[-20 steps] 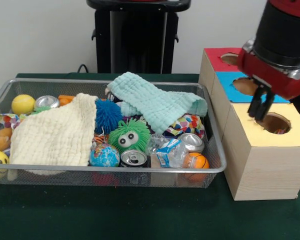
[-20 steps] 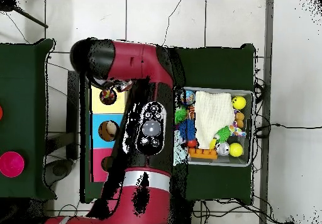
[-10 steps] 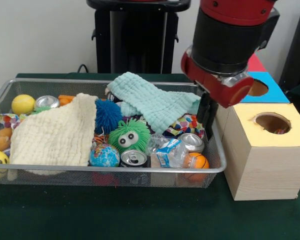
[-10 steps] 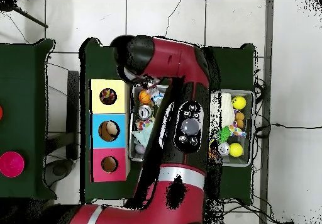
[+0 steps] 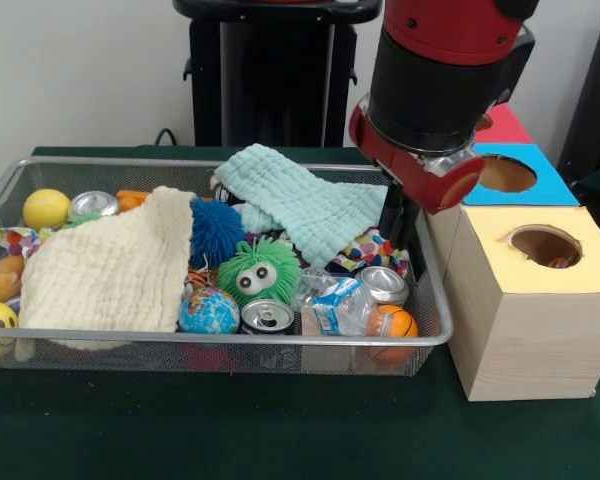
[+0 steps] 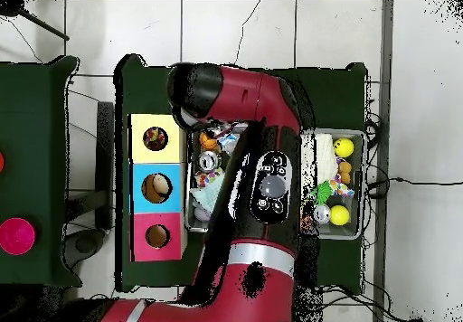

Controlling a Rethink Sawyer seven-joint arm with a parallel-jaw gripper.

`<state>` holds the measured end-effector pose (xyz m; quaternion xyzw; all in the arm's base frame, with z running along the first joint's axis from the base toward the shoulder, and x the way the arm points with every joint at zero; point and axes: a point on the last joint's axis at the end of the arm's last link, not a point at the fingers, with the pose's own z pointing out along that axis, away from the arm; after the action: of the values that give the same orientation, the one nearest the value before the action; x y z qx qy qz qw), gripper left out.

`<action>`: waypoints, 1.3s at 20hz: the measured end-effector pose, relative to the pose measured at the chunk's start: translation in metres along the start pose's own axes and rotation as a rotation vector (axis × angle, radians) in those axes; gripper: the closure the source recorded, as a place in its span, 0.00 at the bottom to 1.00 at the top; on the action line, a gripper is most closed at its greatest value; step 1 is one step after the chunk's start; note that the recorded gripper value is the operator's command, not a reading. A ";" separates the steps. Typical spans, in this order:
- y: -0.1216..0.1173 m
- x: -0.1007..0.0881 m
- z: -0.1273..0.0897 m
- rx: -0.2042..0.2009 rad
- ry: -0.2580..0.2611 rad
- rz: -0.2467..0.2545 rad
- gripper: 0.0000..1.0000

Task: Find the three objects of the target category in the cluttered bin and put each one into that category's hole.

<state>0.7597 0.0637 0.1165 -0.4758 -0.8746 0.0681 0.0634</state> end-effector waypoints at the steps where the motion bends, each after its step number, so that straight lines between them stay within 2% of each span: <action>1: -0.001 0.005 0.007 0.004 -0.005 -0.007 1.00; 7: -0.004 0.016 0.022 0.018 -0.021 -0.029 1.00; 8: -0.006 0.019 0.025 0.026 -0.022 -0.035 0.00; 18: -0.012 0.022 0.034 0.045 -0.013 -0.039 0.00; 26: -0.018 0.022 0.047 0.045 0.021 -0.034 0.00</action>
<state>0.7245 0.0700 0.0745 -0.4602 -0.8800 0.0814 0.0844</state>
